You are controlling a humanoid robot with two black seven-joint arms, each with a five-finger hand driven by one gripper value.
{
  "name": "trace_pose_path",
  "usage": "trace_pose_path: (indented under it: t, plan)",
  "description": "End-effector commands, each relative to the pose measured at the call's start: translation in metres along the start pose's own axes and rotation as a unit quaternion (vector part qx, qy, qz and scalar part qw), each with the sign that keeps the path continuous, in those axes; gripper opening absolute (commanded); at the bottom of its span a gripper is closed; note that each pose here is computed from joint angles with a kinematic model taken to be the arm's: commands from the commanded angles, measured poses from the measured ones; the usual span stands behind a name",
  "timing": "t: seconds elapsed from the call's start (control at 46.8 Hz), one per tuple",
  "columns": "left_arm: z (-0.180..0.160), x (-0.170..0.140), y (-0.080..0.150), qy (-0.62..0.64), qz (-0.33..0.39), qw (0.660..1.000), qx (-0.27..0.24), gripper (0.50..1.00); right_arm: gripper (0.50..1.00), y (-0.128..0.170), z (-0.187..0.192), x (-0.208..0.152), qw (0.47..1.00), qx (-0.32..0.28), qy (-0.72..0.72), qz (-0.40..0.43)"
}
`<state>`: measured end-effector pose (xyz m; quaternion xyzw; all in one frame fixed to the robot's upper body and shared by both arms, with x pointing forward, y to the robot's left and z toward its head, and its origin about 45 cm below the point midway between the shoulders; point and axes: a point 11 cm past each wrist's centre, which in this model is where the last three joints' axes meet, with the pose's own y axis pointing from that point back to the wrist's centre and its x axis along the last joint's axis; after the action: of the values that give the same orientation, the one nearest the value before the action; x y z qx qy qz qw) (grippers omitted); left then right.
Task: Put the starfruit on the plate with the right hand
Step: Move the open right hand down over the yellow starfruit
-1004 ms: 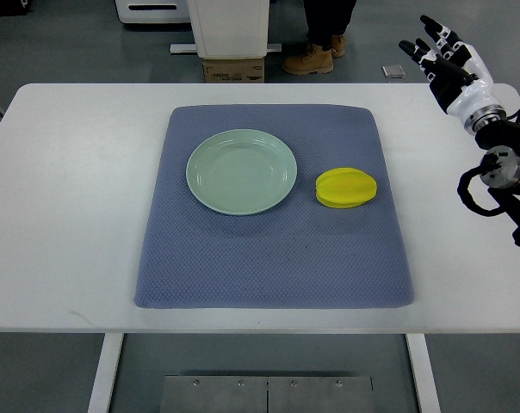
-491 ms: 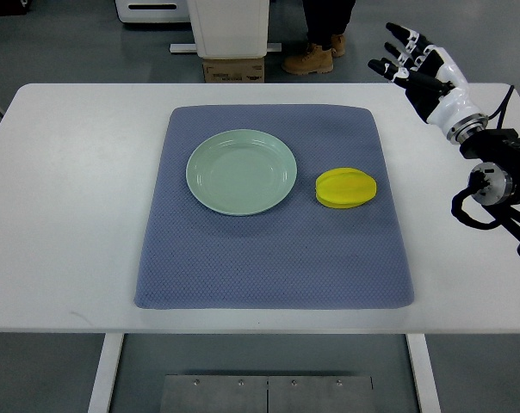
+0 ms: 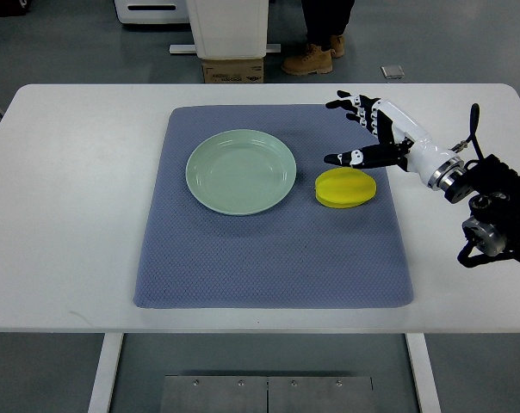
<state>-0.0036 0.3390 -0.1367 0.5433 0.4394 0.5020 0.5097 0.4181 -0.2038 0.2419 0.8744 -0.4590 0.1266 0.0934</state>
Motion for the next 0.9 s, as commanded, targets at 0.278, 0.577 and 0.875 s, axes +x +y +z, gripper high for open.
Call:
trace_pose_path:
  t: [0.278,0.577,0.875]
  plan:
    - [0.0,0.0,0.0,0.0,-0.001,1.0,0.0,1.0,1.0,-0.002,0.01,-0.015,0.99,-0.032,0.136,-0.012]
    - [0.0,0.0,0.0,0.0,0.0,1.0,0.0,1.0,1.0,-0.005,0.014,-0.021,0.986,-0.048,0.157,-0.026]
    - [0.0,0.0,0.0,0.0,0.0,1.0,0.0,1.0,1.0,-0.004,0.024,-0.019,0.979,-0.071,0.188,-0.039]
